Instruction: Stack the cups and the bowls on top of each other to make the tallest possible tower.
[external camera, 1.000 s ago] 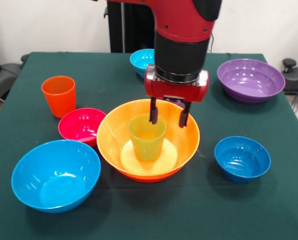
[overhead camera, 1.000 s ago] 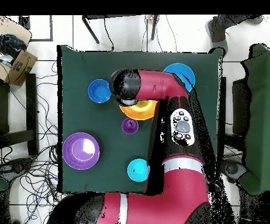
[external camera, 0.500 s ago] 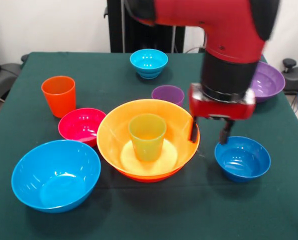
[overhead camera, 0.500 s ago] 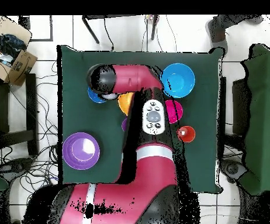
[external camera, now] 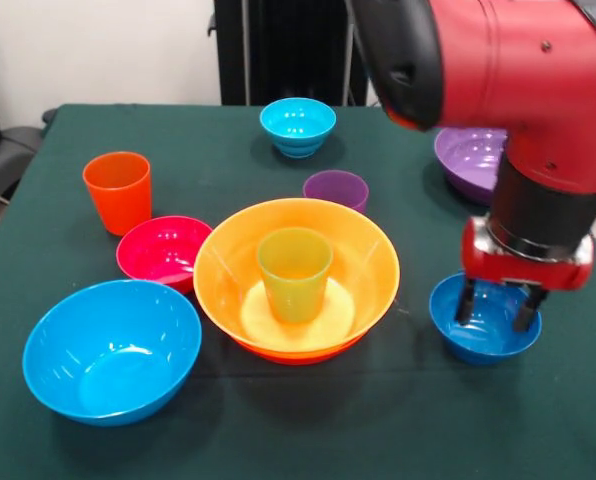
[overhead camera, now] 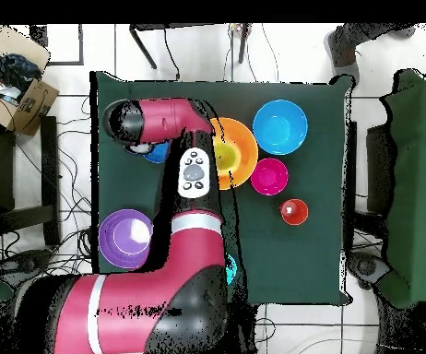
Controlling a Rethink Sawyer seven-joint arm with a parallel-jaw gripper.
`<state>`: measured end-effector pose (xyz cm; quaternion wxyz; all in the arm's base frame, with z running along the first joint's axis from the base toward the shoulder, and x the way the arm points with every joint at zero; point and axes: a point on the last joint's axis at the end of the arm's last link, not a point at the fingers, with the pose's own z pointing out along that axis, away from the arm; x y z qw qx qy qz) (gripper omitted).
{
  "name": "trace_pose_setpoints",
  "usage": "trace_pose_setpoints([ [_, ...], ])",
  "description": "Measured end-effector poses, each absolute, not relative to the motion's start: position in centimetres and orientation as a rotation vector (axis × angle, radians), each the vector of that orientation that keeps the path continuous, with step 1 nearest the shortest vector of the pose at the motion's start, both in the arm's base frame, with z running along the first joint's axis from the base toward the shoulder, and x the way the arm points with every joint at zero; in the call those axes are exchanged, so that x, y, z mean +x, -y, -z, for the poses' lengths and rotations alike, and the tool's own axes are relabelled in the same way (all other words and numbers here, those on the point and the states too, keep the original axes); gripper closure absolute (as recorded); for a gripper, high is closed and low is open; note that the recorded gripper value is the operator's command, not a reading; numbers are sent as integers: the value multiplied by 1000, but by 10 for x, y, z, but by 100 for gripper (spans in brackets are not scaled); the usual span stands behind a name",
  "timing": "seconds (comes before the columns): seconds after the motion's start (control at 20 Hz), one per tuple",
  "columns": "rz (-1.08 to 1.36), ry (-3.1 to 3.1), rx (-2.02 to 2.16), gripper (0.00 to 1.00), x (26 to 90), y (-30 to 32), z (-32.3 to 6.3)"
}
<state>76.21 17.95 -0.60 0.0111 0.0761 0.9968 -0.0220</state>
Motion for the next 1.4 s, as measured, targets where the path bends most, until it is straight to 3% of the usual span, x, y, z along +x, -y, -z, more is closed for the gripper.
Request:
trace_pose_setpoints([
  [0.45, 96, -3114, 349, 0, 753, -207, 40],
  [1.15, 64, -3076, 393, 0, 771, -210, 32],
  [1.4, 35, -3078, 421, 0, 776, -212, 10],
])
